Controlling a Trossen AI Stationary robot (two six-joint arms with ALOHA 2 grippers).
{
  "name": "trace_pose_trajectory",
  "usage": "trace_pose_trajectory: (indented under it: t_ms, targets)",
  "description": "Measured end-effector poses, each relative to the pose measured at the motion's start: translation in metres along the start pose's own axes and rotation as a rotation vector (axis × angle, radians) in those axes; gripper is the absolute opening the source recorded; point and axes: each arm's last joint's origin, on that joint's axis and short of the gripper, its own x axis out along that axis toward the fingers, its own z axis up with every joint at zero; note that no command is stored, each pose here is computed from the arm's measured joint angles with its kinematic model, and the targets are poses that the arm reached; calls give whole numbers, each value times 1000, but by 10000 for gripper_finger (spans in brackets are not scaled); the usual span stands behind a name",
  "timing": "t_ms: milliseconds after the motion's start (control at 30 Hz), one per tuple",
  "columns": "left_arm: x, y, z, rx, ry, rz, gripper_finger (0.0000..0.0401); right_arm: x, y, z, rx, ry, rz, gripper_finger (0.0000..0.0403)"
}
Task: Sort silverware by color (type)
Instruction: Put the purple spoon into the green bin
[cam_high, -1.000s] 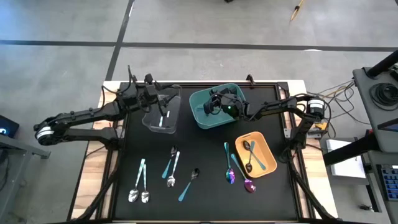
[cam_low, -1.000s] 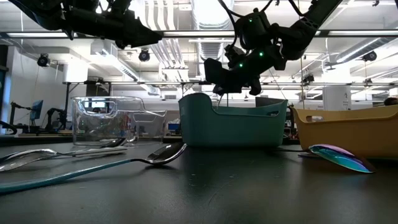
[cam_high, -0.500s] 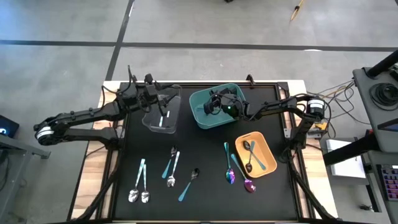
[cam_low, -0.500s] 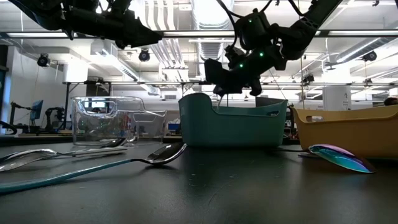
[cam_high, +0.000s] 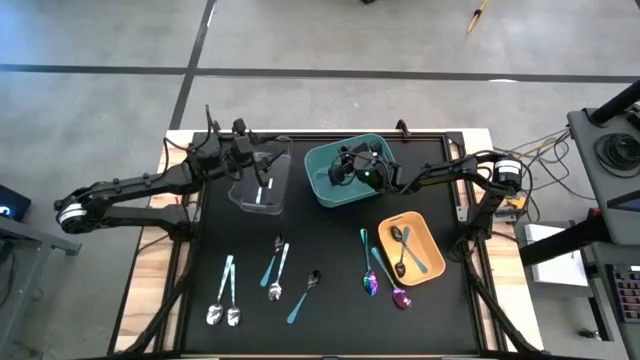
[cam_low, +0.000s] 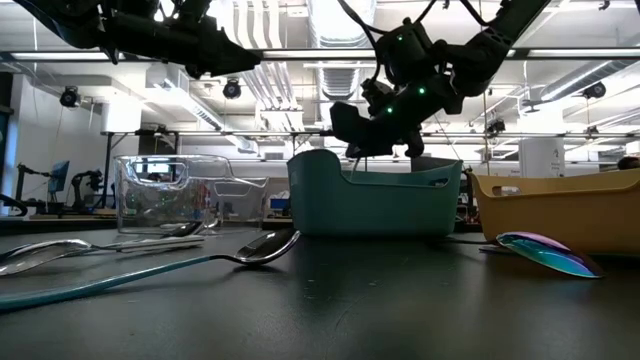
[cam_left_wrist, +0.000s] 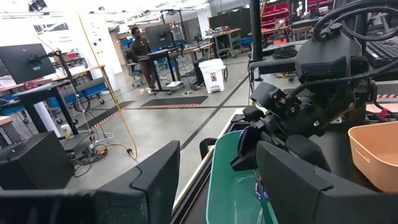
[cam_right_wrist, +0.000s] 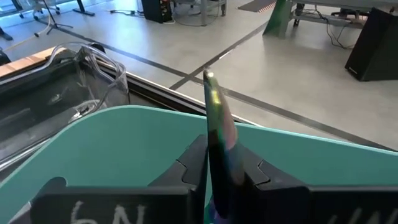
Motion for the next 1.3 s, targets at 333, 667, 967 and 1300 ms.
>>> trace_pose_trajectory:
  t_ms: [333,667,967,1300]
  targets:
    - [0,0,0,0,0,0,196,0,0,0,41,3,1,72]
    - [0,0,0,0,0,0,196,0,-1,1,41,4,-2,134]
    - [0,0,0,0,1,0,196,-8,-6,10,31,12,-36,144]
    - [0,0,0,0,4,-1,196,-9,-8,20,-22,78,-94,145]
